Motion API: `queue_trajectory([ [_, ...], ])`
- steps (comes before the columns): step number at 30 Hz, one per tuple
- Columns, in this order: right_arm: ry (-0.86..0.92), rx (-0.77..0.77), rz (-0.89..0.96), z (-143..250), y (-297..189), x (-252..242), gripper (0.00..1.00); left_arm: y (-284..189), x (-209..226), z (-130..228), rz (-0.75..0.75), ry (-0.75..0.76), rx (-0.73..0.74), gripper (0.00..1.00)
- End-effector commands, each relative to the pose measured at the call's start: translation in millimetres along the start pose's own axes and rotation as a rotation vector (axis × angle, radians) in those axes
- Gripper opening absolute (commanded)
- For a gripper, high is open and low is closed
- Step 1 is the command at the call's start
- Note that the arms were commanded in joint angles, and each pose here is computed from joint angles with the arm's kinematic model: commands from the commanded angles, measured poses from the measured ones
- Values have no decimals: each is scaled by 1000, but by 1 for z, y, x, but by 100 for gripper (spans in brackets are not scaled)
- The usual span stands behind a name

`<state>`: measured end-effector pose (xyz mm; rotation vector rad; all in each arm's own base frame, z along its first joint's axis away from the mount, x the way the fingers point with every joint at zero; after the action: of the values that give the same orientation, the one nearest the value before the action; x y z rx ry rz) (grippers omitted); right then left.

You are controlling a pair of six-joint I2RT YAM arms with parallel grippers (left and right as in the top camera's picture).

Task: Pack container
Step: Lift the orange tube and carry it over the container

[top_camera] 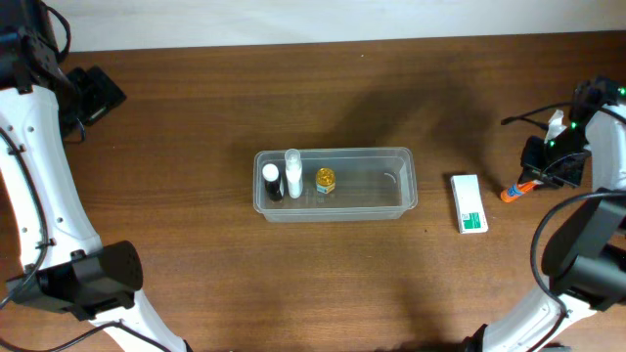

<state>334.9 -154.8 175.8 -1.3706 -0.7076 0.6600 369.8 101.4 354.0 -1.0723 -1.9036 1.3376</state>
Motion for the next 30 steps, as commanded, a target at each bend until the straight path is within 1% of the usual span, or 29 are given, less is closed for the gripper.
queue_trajectory([
  [1, -33, -98, -27, 11, -35, 13, 20, -6, 1, 0, 7, 12, -17, 100],
  [7, -123, -203, -43, 34, -79, 39, 20, -6, 1, 0, 7, 12, -18, 100],
  [16, -302, -315, -72, 93, -132, 78, 21, -6, 1, 0, 7, 12, -18, 100],
  [23, -482, -325, -100, 144, -146, 112, 21, -6, 1, 0, 7, 12, -17, 100],
  [30, -653, -311, -138, 188, -143, 153, 21, -6, 1, 0, 7, 12, -17, 100],
])
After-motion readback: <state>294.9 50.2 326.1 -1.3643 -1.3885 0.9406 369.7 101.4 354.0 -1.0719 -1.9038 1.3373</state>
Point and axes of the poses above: each gripper's point midway between its finger pads, its own y axis out along the fingers, its own x axis along the line the jaws close on, z = x × y, the point moved 8 cm from there along -y, back along the fingers, and after that the axes turned 12 degrees about y, right-handed, at the moved point
